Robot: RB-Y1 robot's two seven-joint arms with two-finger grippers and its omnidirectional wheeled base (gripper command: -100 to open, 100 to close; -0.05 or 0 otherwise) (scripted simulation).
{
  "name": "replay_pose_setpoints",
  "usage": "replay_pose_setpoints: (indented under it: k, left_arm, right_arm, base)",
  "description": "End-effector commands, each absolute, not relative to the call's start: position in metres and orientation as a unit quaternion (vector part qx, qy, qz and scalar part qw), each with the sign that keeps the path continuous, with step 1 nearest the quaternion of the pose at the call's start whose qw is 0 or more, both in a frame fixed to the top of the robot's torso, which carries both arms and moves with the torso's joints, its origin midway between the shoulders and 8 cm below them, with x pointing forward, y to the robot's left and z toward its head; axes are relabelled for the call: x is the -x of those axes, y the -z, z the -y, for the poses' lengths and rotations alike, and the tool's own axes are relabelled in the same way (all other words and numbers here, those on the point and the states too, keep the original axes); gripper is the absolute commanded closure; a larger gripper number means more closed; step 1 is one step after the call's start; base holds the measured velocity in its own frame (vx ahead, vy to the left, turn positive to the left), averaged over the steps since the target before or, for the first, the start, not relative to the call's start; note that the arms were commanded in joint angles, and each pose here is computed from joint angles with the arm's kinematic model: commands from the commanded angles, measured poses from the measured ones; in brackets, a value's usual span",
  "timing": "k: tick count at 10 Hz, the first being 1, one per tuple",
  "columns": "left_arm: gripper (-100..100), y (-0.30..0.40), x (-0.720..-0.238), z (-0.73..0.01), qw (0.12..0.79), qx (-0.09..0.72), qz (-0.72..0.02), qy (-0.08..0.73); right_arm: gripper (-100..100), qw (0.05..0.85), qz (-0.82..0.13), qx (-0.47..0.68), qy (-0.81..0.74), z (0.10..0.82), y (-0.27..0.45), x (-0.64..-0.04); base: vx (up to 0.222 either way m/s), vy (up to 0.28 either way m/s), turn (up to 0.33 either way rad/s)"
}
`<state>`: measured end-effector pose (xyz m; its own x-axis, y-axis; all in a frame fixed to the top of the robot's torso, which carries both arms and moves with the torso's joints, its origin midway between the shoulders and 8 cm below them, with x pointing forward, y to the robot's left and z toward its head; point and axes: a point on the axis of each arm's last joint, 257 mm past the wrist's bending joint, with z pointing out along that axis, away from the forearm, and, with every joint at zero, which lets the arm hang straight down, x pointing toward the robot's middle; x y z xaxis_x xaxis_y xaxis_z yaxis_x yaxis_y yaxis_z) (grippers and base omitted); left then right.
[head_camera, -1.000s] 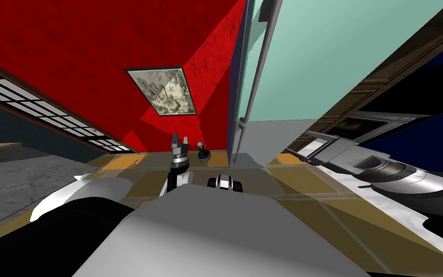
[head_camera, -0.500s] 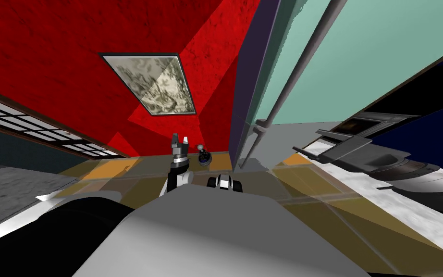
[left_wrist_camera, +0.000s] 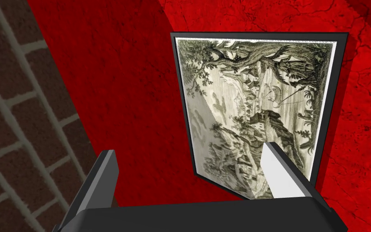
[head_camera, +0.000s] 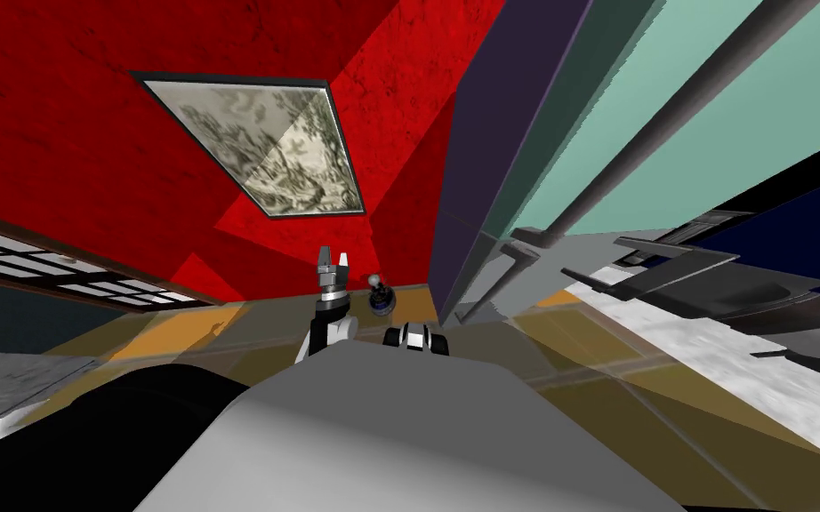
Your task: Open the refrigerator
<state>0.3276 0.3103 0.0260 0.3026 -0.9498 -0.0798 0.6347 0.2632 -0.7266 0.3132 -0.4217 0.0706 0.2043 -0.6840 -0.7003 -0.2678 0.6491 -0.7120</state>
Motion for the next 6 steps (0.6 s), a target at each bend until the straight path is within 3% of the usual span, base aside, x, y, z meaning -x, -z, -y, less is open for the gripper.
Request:
replay_pose_setpoints:
  k: [1,4,6]
  left_arm:
    - [0,-0.026,-0.328,-0.31,0.75,0.299,-0.264,0.528]
    - [0,-0.026,-0.328,-0.31,0.75,0.299,-0.264,0.528]
    - [0,-0.026,-0.328,-0.31,0.75,0.299,-0.264,0.528]
  right_arm:
    - [-100,0.66,-0.624,0.373,0.187,0.45,-0.079,-0.316]
    - [-100,0.65,-0.635,0.358,0.216,0.478,-0.087,-0.316]
    - [-100,0.648,-0.64,0.351,0.218,0.484,-0.082,-0.314]
  base:
    - [0.166,0.264,-0.106]
    - [0.126,0.244,-0.121]
    - [0.015,0.029,-0.078]
